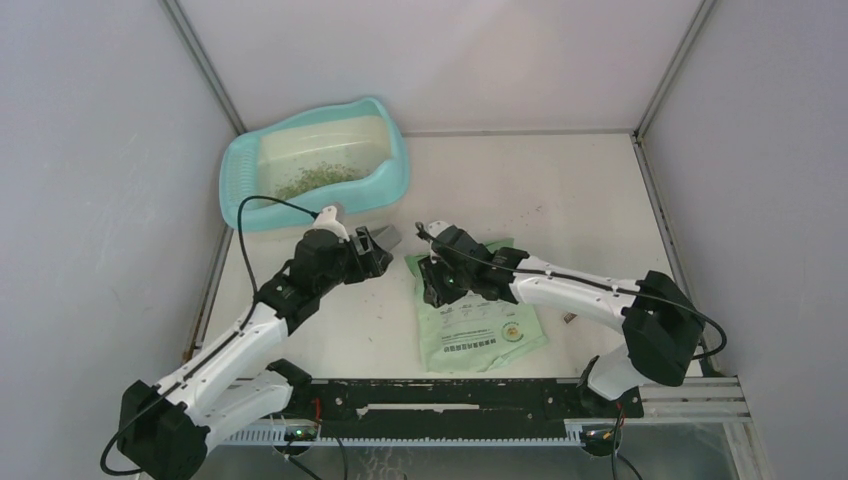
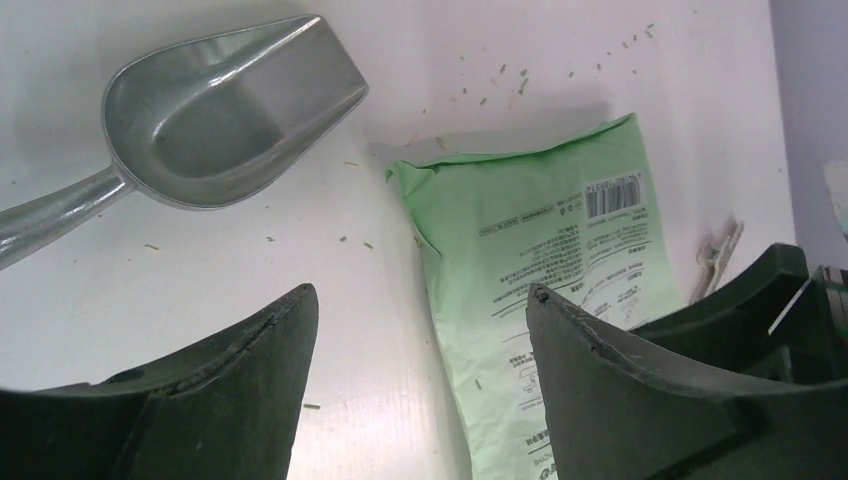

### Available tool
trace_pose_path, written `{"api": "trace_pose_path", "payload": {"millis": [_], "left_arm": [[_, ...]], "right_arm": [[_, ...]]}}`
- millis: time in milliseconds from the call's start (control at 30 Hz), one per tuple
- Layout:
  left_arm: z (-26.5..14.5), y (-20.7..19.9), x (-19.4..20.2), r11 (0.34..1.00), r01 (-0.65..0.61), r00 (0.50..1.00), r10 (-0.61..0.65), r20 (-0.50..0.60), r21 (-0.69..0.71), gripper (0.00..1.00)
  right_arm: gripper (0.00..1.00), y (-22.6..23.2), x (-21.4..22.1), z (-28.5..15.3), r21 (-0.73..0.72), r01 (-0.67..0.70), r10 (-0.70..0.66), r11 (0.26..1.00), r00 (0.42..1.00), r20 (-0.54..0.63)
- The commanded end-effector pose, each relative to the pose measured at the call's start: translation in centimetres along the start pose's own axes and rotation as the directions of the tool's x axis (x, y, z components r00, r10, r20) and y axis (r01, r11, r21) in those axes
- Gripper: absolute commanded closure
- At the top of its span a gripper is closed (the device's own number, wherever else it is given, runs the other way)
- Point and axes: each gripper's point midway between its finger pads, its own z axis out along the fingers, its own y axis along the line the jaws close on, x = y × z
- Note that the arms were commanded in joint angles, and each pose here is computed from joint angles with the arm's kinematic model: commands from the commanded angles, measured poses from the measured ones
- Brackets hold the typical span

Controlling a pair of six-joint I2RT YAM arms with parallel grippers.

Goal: Fill the litter box with clean litter
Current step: Close the cat litter bag at the center of the board.

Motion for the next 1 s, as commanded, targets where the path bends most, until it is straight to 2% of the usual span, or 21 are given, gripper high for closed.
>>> {"api": "trace_pose_path", "payload": {"millis": [0,133,267,433,567,733,967], "left_arm": [[-1.0,-1.0,-0.3,0.998,0.032,0.999,-0.033,0.014,0.052,0.2],[-1.1,-1.6,0.1,0.997,0.031,1.0,-0.031,0.005,0.067,0.2],[-1.1,-2.4,0.7,0.997,0.02,1.0,-0.019,-0.012,0.077,0.2],[-1.0,-3.8,1.8,0.995,0.016,0.999,-0.013,-0.033,0.1,0.2],[-0.9,-5.4,3.5,0.991,0.026,0.998,-0.018,-0.058,0.132,0.2],[-1.2,-6.9,6.6,0.984,0.048,0.995,-0.032,-0.094,0.171,0.19],[-0.7,-6.0,9.6,0.988,0.057,0.99,-0.037,-0.139,0.144,0.23]], "right_arm": [[0.57,-5.2,0.4,-0.9,0.256,-0.028,0.028,0.966,1.0,0.003],[0.57,-9.2,1.2,-0.4,0.414,-0.062,0.072,0.908,0.997,-0.01],[0.56,-10.8,2.0,1.4,0.466,-0.073,0.098,0.882,0.995,-0.029],[0.56,-10.6,4.8,4.4,0.467,-0.038,0.108,0.883,0.987,-0.123],[0.58,-9.5,6.9,5.1,0.462,-0.027,0.114,0.887,0.981,-0.16],[0.56,-7.9,8.5,3.6,0.384,-0.1,0.167,0.918,0.975,-0.144],[0.55,-6.1,9.7,0.7,0.29,-0.153,0.2,0.945,0.97,-0.139]]}}
